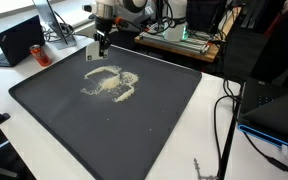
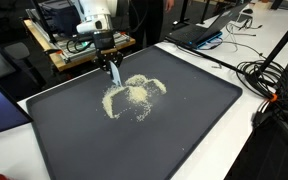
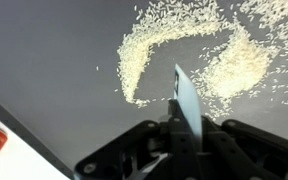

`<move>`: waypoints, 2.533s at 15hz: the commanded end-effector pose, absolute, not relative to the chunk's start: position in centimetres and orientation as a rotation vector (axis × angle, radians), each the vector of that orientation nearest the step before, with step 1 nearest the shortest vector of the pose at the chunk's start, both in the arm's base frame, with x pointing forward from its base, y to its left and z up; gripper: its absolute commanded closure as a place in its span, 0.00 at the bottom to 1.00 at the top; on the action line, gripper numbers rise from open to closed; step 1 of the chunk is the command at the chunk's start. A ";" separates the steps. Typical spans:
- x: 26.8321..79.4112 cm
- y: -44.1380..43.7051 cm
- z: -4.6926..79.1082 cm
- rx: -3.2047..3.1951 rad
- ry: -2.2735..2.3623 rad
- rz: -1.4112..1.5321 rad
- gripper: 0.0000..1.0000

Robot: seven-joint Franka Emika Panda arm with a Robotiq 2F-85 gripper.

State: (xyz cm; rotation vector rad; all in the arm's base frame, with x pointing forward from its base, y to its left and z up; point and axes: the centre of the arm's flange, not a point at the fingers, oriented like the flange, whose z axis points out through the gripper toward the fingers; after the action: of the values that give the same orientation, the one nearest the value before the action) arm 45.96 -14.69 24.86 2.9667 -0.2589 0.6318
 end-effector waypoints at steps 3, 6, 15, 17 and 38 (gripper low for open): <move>42.1 -10.4 27.6 2.839 -0.025 0.721 0.99; 41.0 -9.4 27.7 2.787 0.090 0.748 0.99; 41.3 -6.9 29.7 2.804 0.226 0.712 0.99; 41.2 -7.9 30.5 2.841 0.213 0.664 0.99; 45.2 -12.4 41.5 3.037 0.089 0.328 0.99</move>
State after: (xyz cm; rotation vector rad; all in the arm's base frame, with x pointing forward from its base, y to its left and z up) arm 47.46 -15.98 35.48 3.0056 0.1237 0.3132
